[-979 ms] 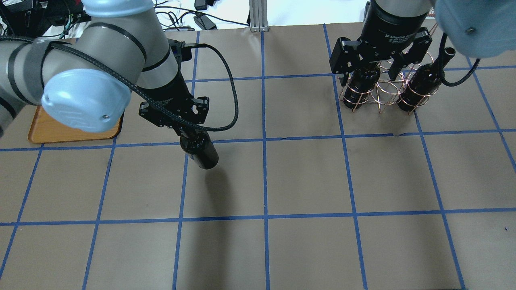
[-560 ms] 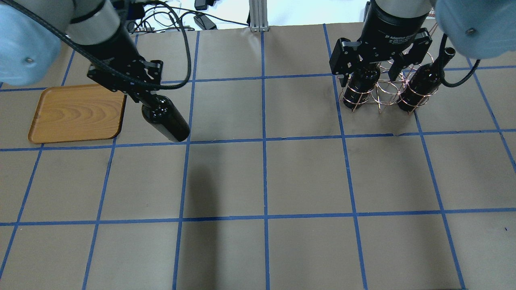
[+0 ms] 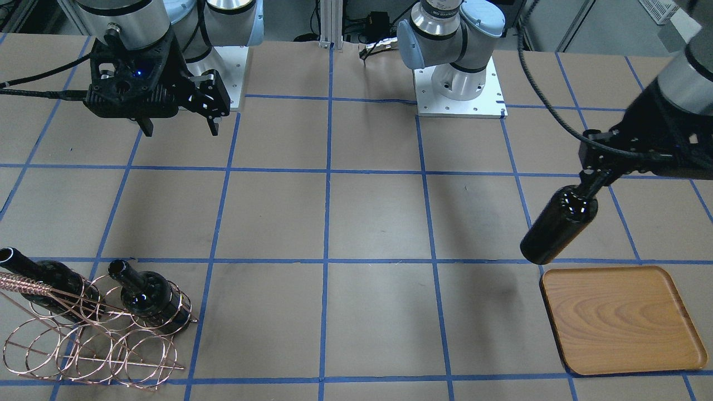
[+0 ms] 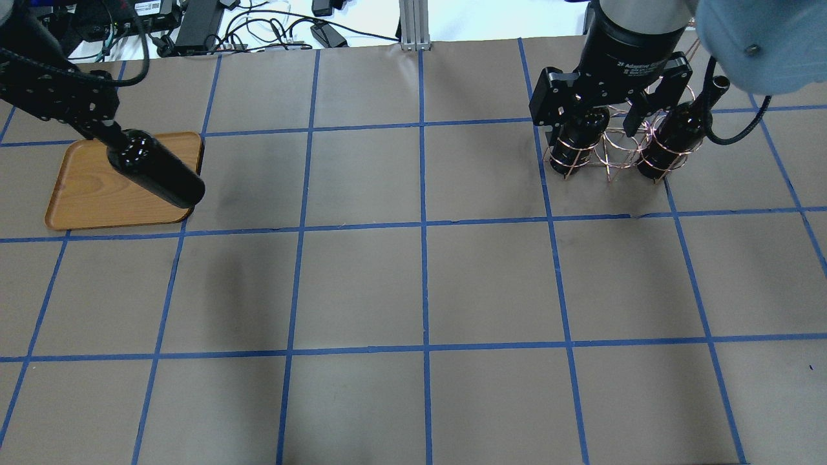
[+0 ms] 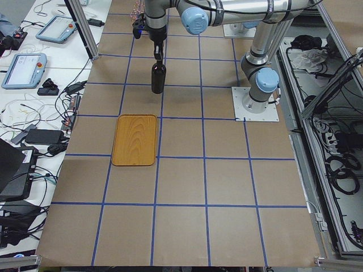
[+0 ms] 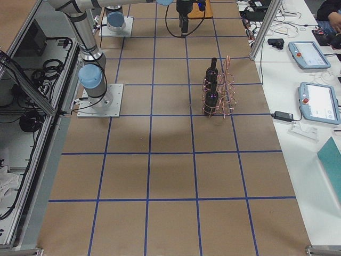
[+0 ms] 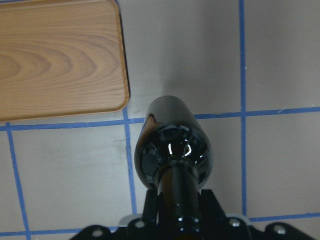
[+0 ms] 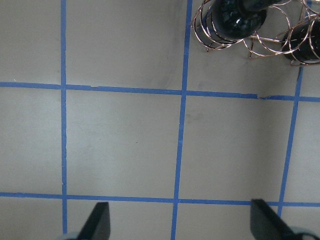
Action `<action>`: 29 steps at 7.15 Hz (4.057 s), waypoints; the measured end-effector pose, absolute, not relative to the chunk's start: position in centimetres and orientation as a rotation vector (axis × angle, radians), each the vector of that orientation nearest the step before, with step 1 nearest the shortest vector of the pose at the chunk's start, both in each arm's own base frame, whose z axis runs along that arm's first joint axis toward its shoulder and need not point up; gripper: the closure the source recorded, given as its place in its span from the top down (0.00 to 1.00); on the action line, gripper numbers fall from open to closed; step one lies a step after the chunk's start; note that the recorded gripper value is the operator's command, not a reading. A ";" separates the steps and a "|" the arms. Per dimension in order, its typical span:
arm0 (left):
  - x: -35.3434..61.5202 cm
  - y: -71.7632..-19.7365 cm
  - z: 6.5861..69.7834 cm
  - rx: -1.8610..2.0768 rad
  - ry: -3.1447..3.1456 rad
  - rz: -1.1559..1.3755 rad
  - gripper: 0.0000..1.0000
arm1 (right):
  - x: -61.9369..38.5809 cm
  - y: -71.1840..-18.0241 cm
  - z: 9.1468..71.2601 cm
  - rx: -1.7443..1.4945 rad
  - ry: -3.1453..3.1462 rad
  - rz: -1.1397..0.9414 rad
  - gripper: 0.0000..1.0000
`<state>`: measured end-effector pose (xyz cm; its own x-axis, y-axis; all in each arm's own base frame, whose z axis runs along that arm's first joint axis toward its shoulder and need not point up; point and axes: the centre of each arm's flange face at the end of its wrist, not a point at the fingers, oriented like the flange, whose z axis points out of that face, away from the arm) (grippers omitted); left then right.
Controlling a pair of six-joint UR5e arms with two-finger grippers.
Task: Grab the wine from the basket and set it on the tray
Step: 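Lower the bottle onto the wooden tray with the left gripper, then open the left gripper and raise it away from the bottle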
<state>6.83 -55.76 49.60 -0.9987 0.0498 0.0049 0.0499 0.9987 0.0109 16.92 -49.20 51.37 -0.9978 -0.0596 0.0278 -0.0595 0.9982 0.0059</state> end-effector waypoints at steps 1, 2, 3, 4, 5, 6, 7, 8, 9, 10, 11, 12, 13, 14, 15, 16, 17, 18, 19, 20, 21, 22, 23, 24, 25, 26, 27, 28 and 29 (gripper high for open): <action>10.8 -57.6 48.9 -0.080 -3.144 -0.029 0.00 | 16.8 -49.2 51.5 0.087 -3.113 -0.003 1.00; 13.7 -60.1 47.9 -0.089 -3.149 -0.029 0.00 | 16.8 -49.1 51.6 0.080 -3.113 0.001 1.00; 15.5 -62.5 46.9 -0.110 -3.156 -0.011 0.00 | 16.8 -49.1 51.6 0.074 -3.114 0.003 1.00; 17.0 -64.3 45.7 -0.133 -3.161 0.007 0.00 | 16.8 -49.1 51.7 0.076 -3.115 0.005 1.00; 18.3 -65.5 44.2 -0.148 -3.158 0.009 0.00 | 16.8 -49.1 51.7 0.083 -3.115 0.005 1.00; 19.4 -66.2 42.8 -0.146 -3.150 -0.001 0.00 | 16.8 -49.1 51.7 0.087 -3.114 0.006 1.00; 20.2 -66.4 41.9 -0.138 -3.143 -0.013 0.00 | 16.7 -49.1 51.7 0.089 -3.113 0.007 1.00; 20.9 -66.6 41.2 -0.127 -3.138 -0.020 0.00 | 16.7 -49.2 51.7 0.090 -3.112 0.009 1.00; 21.4 -66.7 40.7 -0.119 -3.135 -0.019 0.00 | 16.7 -49.2 51.7 0.090 -3.111 0.010 1.00; 21.7 -66.8 40.3 -0.115 -3.132 -0.019 0.00 | 16.7 -49.2 51.7 0.090 -3.112 0.010 1.00; 21.8 -66.9 40.0 -0.113 -3.130 -0.021 0.00 | 16.7 -49.2 51.7 0.089 -3.112 0.010 1.00; 21.8 -66.8 39.8 -0.112 -3.127 -0.026 0.00 | 16.7 -49.2 51.7 0.088 -3.112 0.011 1.00; 21.8 -66.8 39.6 -0.111 -3.126 -0.031 0.26 | 16.7 -49.2 51.8 0.088 -3.112 0.012 1.00; 21.8 -66.8 39.5 -0.111 -3.126 -0.031 0.47 | 16.7 -49.2 51.8 0.088 -3.112 0.012 1.00; 21.8 -66.8 39.4 -0.116 -3.126 -0.029 0.63 | 16.7 -49.2 51.8 0.088 -3.111 0.012 1.00; 21.8 -66.7 39.2 -0.124 -3.125 -0.030 0.74 | 16.7 -49.2 51.8 0.088 -3.111 0.013 1.00; 21.7 -66.7 39.2 -0.126 -3.121 -0.028 0.78 | 16.7 -49.2 51.8 0.088 -3.111 0.015 1.00; 21.7 -66.6 39.4 -0.126 -3.119 -0.020 0.80 | 16.7 -49.2 51.8 0.087 -3.109 0.019 1.00; 21.4 -66.4 40.2 -0.128 -3.121 -0.005 0.81 | 16.6 -49.2 51.9 0.086 -3.105 0.020 1.00; 20.6 -65.8 41.7 -0.135 -3.126 0.007 0.80 | 16.6 -49.2 51.9 0.085 -3.102 0.021 1.00; 18.8 -64.9 43.2 -0.155 -3.128 0.009 0.80 | 16.6 -49.3 51.9 0.085 -3.103 0.022 1.00; 16.0 -64.0 44.8 -0.176 -3.132 0.017 0.93 | 16.6 -49.3 51.9 0.085 -3.106 0.023 1.00; 12.0 -62.9 46.5 -0.161 -3.138 0.039 0.96 | 16.6 -49.3 51.9 0.085 -3.107 0.023 1.00; 7.0 -61.9 47.8 -0.117 -3.142 0.062 1.00 | 16.6 -49.3 51.9 0.085 -3.108 0.023 1.00; 1.3 -60.5 49.0 -0.065 -3.142 0.082 1.00 | 16.6 -49.3 51.9 0.085 -3.108 0.024 1.00; -4.5 -58.7 49.9 0.000 -3.138 0.099 1.00 | 16.6 -49.3 51.9 0.085 -3.107 0.024 1.00; -9.8 -56.6 50.5 0.041 -3.135 0.113 1.00 | 16.6 -49.3 51.9 0.085 -3.104 0.024 1.00; -13.9 -54.6 50.8 0.036 -3.136 0.120 1.00 | 16.6 -49.3 51.9 0.085 -3.102 0.024 1.00; -16.2 -52.8 51.1 0.011 -3.138 0.126 1.00 | 16.5 -49.3 51.9 0.084 -3.101 0.023 1.00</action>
<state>-16.23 -52.77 51.07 -1.0000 -0.0070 0.0013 -0.0071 0.9967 -0.0803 16.55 -49.27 51.85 -0.9978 -0.0539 0.0397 -0.0545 0.9984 -0.0138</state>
